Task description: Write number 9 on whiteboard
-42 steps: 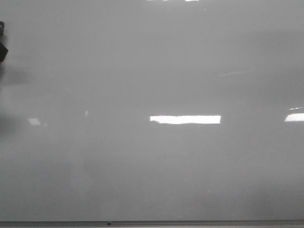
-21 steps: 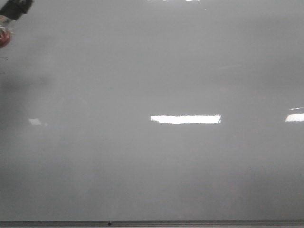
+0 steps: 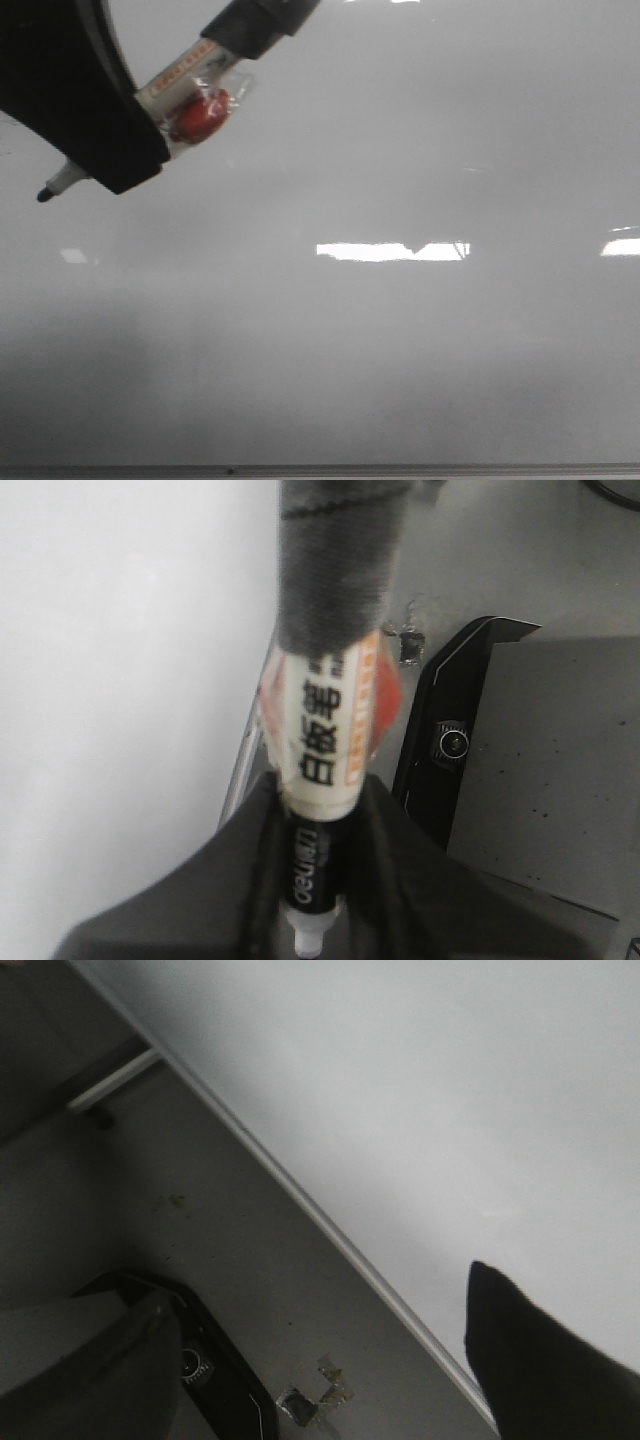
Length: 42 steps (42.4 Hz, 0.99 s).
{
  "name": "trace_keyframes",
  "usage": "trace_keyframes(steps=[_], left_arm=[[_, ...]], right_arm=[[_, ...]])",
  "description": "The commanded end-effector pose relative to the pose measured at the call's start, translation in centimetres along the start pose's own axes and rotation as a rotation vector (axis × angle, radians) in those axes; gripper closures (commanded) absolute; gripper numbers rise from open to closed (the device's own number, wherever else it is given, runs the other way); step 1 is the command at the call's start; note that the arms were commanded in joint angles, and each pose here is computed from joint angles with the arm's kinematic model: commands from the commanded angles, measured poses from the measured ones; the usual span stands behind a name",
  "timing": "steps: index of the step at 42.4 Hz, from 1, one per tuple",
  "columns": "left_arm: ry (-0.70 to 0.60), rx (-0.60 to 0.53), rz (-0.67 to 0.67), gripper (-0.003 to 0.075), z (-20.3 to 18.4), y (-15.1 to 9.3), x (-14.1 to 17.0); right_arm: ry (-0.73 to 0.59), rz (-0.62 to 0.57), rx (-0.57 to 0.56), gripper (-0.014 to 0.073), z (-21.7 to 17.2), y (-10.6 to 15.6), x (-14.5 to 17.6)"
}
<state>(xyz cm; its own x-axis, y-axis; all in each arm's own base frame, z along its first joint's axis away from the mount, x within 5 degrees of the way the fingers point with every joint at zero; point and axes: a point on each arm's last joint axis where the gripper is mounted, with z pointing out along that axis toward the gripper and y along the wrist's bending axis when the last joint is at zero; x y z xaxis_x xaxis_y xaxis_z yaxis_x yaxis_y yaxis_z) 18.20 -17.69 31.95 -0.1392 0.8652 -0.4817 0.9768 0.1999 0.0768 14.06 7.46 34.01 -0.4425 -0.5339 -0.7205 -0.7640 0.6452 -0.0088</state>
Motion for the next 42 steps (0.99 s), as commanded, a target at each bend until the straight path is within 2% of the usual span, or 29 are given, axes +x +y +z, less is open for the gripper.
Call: trace_keyframes(steps=[1,8,15,27,42], left_arm=[[-0.100,-0.004,0.063,0.0739,-1.3,-1.6,-1.9],[-0.114,0.040,0.141,0.0739,-1.0,-3.7,-3.0],[-0.120,0.062,0.179,0.0739,-0.8,-4.7,-3.4],[-0.122,0.063,0.182,0.0739,-0.8,-4.8,-3.5],[-0.145,0.042,0.180,0.0739,-0.8,-4.6,-3.7]], right_arm=[[-0.075,-0.115,-0.079,-0.0006,-0.3,1.4,-1.8],[-0.081,-0.229,-0.204,-0.0002,0.4,3.5,-3.8],[-0.077,-0.314,-0.303,0.0065,1.5,5.3,-6.1],[-0.040,-0.347,-0.372,0.0146,4.0,6.4,-7.9],[-0.022,-0.348,-0.386,0.0437,4.3,6.5,-7.9]])
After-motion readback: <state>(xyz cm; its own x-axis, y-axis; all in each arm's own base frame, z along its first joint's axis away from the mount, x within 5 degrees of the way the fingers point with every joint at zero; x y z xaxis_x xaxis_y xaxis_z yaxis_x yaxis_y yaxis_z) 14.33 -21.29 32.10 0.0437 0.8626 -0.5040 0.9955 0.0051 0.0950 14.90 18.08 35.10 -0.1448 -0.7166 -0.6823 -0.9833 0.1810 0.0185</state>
